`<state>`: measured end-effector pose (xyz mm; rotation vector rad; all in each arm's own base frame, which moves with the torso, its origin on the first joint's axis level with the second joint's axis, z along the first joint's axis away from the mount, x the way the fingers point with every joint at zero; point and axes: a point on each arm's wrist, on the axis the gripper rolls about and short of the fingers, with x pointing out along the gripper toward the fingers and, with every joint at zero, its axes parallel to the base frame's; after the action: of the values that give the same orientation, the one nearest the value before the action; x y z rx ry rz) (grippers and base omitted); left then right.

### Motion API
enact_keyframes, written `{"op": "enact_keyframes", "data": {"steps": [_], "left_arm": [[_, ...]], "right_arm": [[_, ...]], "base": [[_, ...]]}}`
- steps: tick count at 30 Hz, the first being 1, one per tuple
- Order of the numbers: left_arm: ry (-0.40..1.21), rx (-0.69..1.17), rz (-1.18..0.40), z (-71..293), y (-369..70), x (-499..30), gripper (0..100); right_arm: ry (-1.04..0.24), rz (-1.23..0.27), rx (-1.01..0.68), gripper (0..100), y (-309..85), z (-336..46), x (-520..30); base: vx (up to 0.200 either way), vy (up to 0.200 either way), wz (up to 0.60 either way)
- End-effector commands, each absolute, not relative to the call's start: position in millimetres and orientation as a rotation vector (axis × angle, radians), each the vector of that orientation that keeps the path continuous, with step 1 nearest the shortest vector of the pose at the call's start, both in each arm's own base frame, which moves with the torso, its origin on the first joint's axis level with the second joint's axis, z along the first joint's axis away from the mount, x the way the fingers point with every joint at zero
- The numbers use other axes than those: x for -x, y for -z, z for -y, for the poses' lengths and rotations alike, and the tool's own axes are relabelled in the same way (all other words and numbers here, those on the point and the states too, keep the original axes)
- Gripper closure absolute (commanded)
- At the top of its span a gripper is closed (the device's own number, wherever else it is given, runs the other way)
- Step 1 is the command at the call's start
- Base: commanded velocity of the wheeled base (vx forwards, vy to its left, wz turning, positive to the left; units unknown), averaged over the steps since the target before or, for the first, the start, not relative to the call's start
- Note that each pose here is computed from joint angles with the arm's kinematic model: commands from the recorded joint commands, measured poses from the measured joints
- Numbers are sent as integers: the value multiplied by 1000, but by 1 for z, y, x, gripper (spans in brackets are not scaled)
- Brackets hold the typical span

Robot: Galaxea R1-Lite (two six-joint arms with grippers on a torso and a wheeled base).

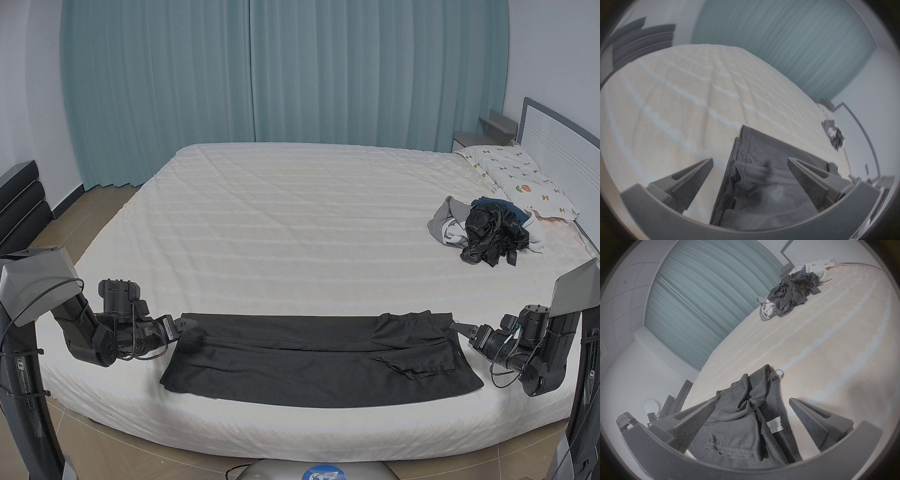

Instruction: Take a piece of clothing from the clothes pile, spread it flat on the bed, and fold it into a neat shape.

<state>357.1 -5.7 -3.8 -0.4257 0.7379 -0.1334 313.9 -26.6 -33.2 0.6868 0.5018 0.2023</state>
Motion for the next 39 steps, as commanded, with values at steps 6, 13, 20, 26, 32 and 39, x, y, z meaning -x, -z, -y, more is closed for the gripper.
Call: {"op": "enact_keyframes", "data": {"steps": [6, 13, 20, 26, 32, 39], "left_arm": [[191, 356, -807, 22, 35, -360, 0], [192, 358, -786, 22, 34, -368, 0], [195, 354, -776, 24, 32, -370, 0], [190, 355, -776, 24, 34, -372, 100], [177, 359, -776, 18, 35, -372, 100], [164, 369, -756, 13, 23, -369, 100]], "right_arm": [[-216, -505, -683, 0, 34, 22, -314], [-213, -507, -683, 0, 34, 22, -313], [-214, -506, -681, 0, 34, 22, -314], [-215, -505, -678, 0, 34, 22, -314], [-215, -504, -678, 0, 34, 22, -314], [-216, -501, -677, 0, 32, 22, -313]], "base": [[0, 0, 0], [0, 0, 0], [0, 0, 0], [0, 0, 0], [0, 0, 0], [0, 0, 0]]}}
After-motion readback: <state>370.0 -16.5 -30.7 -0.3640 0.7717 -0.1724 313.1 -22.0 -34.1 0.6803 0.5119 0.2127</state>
